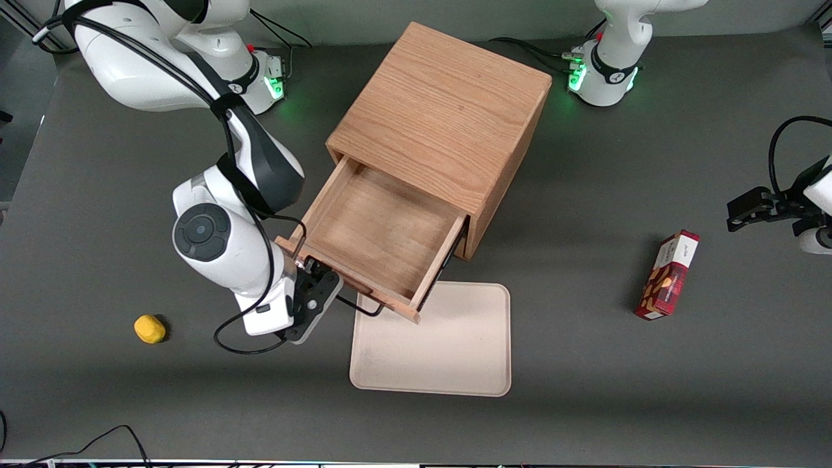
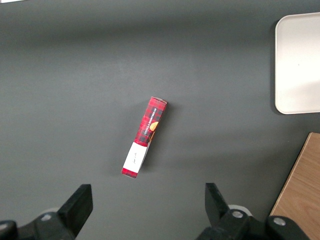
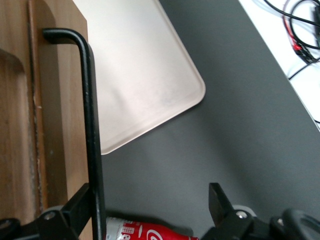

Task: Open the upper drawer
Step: 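Pull the handle outward with the right gripper to slide the drawer open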

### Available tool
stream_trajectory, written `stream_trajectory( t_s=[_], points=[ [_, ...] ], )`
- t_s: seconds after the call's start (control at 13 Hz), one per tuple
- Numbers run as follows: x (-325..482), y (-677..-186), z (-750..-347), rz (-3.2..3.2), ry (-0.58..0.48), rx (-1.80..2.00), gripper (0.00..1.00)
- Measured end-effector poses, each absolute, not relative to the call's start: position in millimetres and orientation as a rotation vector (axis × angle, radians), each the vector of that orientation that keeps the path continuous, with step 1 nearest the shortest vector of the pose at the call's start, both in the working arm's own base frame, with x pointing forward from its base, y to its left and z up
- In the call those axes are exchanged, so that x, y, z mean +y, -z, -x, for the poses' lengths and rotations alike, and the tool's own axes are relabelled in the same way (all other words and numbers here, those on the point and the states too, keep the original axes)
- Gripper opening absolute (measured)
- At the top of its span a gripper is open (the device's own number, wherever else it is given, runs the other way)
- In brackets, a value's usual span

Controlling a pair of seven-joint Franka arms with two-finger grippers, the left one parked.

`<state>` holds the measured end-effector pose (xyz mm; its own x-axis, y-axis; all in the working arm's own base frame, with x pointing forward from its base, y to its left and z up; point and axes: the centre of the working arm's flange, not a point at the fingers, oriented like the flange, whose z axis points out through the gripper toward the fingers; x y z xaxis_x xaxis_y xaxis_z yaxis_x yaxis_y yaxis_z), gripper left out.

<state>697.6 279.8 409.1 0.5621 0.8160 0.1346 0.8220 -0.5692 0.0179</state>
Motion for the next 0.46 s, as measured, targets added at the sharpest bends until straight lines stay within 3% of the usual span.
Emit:
stream_trajectory(
  t_s=[0.46],
  points=[
    [251,-411,-714,2.732,0.22,-1.288,1.0]
  ],
)
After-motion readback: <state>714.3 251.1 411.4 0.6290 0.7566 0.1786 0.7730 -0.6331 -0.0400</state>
